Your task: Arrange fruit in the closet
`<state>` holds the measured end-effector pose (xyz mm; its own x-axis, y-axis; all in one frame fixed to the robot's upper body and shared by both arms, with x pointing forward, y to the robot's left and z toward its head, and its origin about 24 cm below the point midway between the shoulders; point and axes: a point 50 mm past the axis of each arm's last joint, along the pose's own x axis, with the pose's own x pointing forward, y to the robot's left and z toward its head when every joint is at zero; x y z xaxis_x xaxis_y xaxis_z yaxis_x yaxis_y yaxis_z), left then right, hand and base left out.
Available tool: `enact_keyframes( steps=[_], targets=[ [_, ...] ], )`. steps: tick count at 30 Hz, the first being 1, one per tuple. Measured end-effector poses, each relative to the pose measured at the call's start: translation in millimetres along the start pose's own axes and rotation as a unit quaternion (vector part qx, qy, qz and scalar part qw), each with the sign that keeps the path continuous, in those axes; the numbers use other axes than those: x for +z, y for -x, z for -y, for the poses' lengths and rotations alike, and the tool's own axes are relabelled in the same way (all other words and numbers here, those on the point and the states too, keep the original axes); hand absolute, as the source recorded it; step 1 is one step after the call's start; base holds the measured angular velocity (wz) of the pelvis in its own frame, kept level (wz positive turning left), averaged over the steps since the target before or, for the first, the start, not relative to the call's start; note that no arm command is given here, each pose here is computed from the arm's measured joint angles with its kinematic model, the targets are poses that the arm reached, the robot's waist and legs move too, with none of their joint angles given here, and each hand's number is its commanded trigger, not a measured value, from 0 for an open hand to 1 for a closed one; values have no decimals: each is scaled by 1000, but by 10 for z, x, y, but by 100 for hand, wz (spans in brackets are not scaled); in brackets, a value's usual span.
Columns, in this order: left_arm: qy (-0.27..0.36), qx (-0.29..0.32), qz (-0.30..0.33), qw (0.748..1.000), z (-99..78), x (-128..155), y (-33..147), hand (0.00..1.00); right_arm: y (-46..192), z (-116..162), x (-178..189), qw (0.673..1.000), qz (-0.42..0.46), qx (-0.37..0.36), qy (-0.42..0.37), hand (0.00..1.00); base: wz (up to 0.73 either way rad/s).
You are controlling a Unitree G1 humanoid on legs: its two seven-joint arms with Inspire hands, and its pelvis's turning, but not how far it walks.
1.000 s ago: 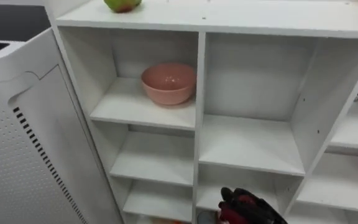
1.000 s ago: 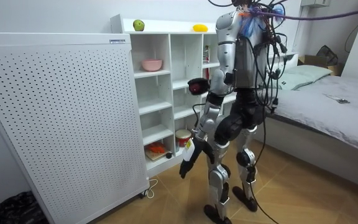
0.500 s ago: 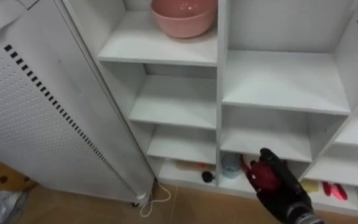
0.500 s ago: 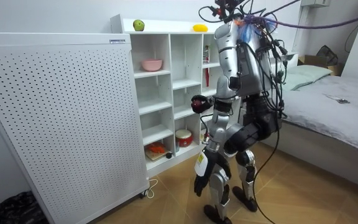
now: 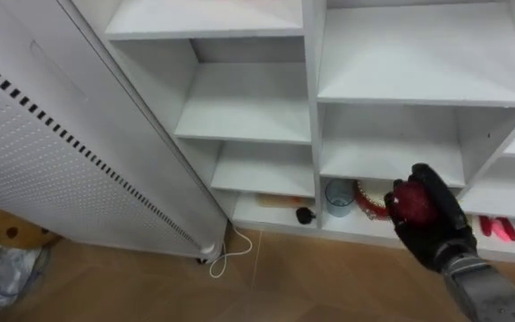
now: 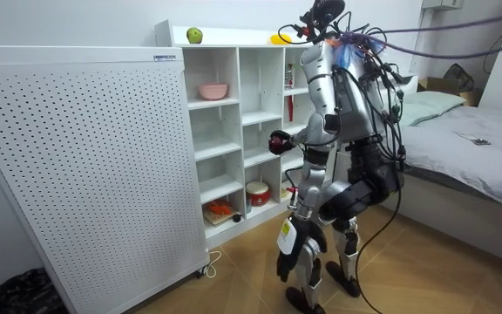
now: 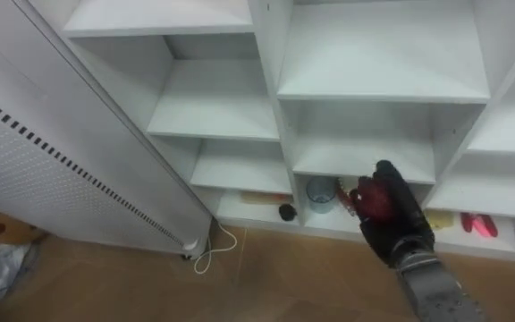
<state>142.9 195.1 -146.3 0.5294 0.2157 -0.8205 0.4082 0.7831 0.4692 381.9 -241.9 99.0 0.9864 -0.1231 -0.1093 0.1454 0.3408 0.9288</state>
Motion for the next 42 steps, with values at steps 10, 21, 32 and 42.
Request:
enact_keyframes(
  steps=[10, 21, 32, 42],
  targets=[
    [4, -7, -11, 1000, 69, -149, 57, 0, -7, -130, 193, 997, 50, 18, -57, 0, 0],
    [12, -6, -31, 999, 65, -296, 83, 0, -12, -156, 287, 995, 69, -2, -77, 0, 0],
    [11, -3, -33, 999, 62, -309, 86, 0, -10, -145, 306, 994, 73, -13, -78, 0, 0],
    [10, -4, -33, 999, 63, -310, 87, 0, -6, -128, 335, 993, 76, -15, -86, 0, 0]
  ],
)
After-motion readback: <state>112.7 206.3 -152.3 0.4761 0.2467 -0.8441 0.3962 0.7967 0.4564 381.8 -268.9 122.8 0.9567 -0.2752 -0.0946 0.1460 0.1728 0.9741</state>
